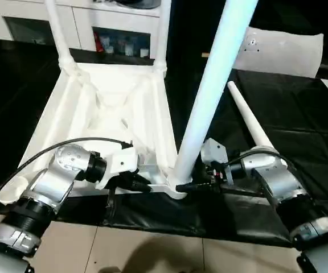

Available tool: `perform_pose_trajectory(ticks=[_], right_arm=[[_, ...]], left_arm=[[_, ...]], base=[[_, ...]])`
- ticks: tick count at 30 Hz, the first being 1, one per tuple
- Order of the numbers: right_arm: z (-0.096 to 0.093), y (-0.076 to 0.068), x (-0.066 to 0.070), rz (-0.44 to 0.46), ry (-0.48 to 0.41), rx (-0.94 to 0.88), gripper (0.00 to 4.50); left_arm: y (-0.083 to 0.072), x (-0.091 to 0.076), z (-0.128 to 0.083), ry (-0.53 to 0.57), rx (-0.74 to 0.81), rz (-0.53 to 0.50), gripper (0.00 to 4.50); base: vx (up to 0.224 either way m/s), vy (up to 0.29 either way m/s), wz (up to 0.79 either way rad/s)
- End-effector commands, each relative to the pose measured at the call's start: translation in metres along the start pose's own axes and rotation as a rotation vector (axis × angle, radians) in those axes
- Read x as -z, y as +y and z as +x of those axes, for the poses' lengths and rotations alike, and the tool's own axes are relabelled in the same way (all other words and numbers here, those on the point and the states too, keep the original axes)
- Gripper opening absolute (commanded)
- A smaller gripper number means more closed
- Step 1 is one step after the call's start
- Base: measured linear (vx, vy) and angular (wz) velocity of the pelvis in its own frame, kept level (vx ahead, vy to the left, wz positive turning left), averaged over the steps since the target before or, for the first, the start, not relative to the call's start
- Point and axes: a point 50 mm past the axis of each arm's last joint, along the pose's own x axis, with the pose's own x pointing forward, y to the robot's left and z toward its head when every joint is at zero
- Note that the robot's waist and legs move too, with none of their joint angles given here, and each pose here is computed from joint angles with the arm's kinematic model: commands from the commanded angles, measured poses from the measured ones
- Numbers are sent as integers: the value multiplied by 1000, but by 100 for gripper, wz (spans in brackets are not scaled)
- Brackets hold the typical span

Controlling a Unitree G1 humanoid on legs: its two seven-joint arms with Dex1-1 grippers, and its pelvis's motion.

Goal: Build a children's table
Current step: Rotate leg to tighten

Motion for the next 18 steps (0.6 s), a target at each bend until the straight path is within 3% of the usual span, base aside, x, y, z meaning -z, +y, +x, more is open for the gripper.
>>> perform_pose_trajectory(ticks=[1, 9, 15, 18], right_arm=[[-2, -2, 1, -8, 34, -28, 267], [1, -2, 3, 9, 20, -47, 265], [9, 8, 7, 117, -74, -22, 264], [28, 19, 9, 218, -170, 108, 264]], left_arm=[[-8, 4, 8, 57, 119, 18, 0], [-8, 6, 6, 61, 116, 2, 0], [-4, 6, 10, 22, -7, -93, 0], [0, -3, 24, -61, -158, -181, 0]], base=[[0, 0, 0], [0, 0, 0], [0, 0, 0], [0, 0, 0]])
